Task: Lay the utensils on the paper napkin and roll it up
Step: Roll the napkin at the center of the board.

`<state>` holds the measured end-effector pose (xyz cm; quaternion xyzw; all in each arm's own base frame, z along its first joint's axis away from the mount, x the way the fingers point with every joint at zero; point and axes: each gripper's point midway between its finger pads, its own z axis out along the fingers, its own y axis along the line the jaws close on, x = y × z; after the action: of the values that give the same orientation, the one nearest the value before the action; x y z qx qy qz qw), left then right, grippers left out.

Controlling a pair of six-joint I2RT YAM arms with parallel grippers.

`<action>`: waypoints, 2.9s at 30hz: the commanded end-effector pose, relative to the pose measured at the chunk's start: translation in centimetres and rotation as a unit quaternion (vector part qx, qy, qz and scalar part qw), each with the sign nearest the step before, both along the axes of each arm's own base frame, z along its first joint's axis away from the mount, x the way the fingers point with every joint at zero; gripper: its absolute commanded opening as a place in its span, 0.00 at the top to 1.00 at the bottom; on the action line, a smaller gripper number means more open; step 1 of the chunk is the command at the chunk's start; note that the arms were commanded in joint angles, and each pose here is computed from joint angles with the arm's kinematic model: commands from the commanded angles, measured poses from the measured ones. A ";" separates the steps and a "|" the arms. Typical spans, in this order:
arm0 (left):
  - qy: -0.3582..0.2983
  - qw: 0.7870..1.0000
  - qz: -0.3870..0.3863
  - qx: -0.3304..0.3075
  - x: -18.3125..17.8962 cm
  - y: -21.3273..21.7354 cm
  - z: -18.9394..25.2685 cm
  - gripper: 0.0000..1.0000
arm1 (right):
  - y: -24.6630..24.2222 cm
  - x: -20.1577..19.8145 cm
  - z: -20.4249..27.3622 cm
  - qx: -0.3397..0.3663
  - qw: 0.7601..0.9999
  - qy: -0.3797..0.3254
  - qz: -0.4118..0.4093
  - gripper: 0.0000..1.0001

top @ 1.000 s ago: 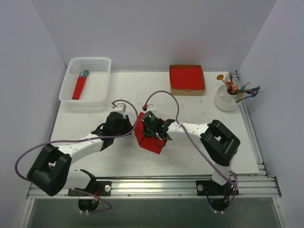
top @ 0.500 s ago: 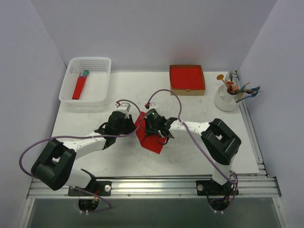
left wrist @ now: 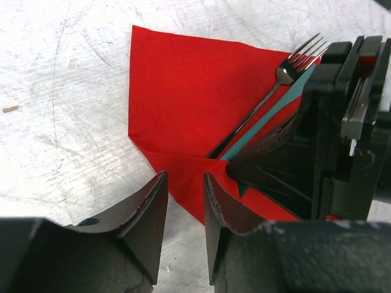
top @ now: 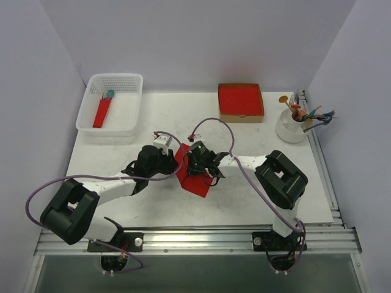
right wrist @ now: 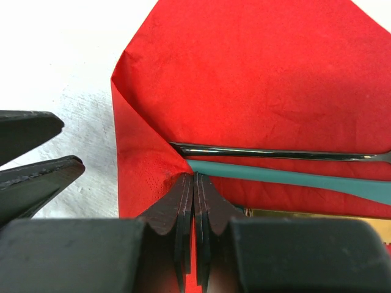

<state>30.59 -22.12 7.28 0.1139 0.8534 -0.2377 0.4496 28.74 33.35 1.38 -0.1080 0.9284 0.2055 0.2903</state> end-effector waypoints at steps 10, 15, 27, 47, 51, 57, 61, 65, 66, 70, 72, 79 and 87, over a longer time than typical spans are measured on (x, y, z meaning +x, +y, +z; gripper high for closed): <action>-0.055 0.998 -0.009 -0.035 -1.2 0.0 1.5 0.64 | -2.0 -0.1 -1.2 -0.012 1.000 0.021 0.013 1.00; -0.065 0.997 -0.018 -0.037 -2.5 -0.6 2.3 0.64 | -2.9 -0.5 -1.3 -0.028 0.999 0.029 0.027 1.00; -0.079 0.996 -0.030 -0.023 -3.3 -1.2 2.5 0.64 | -4.4 -2.3 -1.1 -0.049 0.996 0.043 0.056 1.00; -0.153 0.980 -0.125 -0.005 -3.5 -6.5 -0.1 0.75 | -7.6 -3.4 -1.0 -0.066 0.994 0.056 0.069 1.00; -0.170 0.977 -0.130 -0.011 -3.3 -7.0 0.0 0.76 | -8.0 -3.5 -1.4 -0.066 0.993 0.062 0.073 1.00; -0.200 0.966 -0.161 0.010 -3.5 -7.7 0.0 0.76 | -8.5 -3.3 -1.6 -0.062 0.993 0.067 0.075 1.00; -0.194 0.965 -0.175 0.027 -3.5 -7.9 -0.5 0.77 | -8.7 -3.2 -1.8 -0.057 0.993 0.072 0.076 1.00; -0.194 0.965 -0.171 0.030 -3.6 -7.6 -1.0 0.77 | -8.7 -3.2 -1.9 -0.052 0.993 0.075 0.078 1.00; -0.193 0.966 -0.171 0.032 -3.7 -7.5 -1.4 0.78 | -8.6 -3.2 -1.8 -0.049 0.993 0.076 0.079 1.00; -0.197 0.964 -0.174 0.035 -3.4 -7.7 -1.8 0.78 | -8.6 -3.3 -1.9 -0.048 0.992 0.078 0.081 1.00; -0.197 0.964 -0.173 0.036 -3.2 -7.8 -2.3 0.78 | -8.6 -3.4 -1.9 -0.047 0.992 0.081 0.083 1.00; -0.182 0.967 -0.168 0.051 -3.0 -7.5 -3.6 0.75 | -8.6 -3.5 -2.0 -0.045 0.992 0.083 0.085 1.00; -0.148 0.982 -0.107 0.050 -2.4 -4.9 -4.3 0.50 | -8.7 -3.4 -2.2 -0.044 0.992 0.086 0.082 1.00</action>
<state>27.54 -28.03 2.54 0.2950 0.7623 -0.2244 0.5306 26.75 26.97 0.98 -0.1809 0.9300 0.2321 0.2204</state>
